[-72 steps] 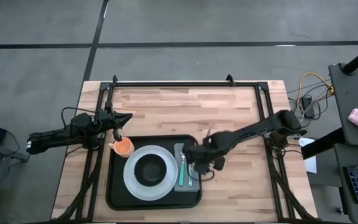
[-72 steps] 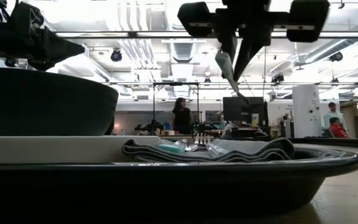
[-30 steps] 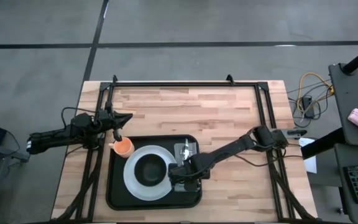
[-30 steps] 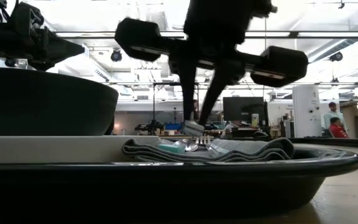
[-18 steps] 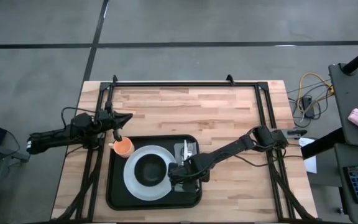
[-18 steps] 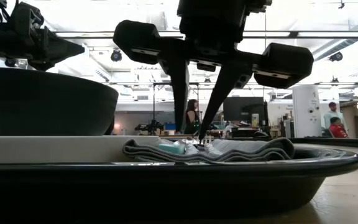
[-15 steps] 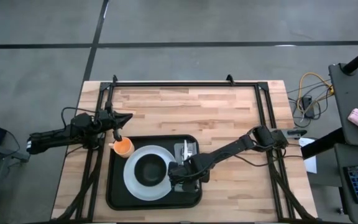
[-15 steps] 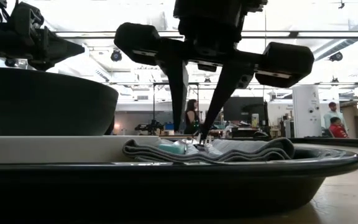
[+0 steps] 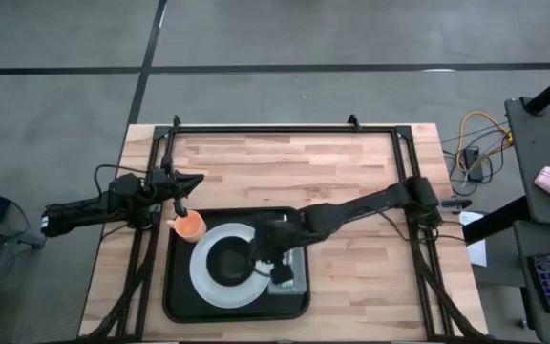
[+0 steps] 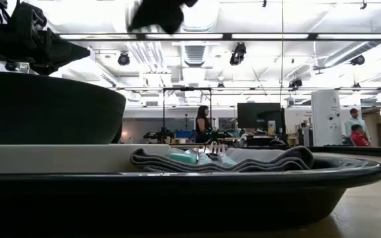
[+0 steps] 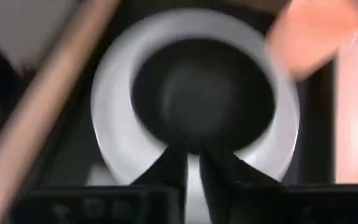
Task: Set up tray
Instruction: Return to Home Position
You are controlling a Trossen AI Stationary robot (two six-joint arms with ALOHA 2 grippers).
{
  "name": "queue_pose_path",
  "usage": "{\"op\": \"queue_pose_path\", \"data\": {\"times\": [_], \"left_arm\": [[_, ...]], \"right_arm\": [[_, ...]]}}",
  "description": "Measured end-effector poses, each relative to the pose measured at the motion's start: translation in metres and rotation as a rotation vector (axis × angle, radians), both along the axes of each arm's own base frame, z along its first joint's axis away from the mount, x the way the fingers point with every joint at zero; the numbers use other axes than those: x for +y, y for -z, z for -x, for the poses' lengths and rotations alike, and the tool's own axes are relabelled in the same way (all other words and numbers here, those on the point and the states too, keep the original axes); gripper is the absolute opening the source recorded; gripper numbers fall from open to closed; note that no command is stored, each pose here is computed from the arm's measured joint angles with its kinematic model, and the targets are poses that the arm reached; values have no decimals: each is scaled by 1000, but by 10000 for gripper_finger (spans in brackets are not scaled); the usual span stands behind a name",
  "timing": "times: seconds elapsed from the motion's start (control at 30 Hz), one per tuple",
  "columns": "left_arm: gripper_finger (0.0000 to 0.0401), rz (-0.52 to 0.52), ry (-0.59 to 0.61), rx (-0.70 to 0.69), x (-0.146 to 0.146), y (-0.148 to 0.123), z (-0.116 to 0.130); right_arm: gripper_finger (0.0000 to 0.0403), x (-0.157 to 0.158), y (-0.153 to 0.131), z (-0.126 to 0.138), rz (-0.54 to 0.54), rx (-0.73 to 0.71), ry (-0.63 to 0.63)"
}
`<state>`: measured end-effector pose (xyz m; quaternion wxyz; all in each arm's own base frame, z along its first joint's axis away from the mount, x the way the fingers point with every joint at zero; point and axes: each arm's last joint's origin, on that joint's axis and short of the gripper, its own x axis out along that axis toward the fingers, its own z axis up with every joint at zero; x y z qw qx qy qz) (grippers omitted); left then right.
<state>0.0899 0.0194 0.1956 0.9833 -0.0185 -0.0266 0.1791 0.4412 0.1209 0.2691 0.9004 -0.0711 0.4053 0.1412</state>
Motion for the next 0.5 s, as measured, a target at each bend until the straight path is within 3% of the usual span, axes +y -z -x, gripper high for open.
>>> {"op": "queue_pose_path", "data": {"times": [0.1, 0.23, 0.33, 0.5], "left_arm": [[0, 0, 0, 0, 0, 0, 0], [0, 0, 0, -1, 0, 0, 0], [0, 0, 0, -2, 0, 0, 0], [0, 0, 0, -3, 0, 0, 0]], "right_arm": [[12, 0, -23, 5, -89, -215, 33], [9, -7, -38, 28, -128, -406, 215], [8, -12, -39, 58, -124, -502, 299], [8, -27, -30, 120, -198, -570, 309]]}}
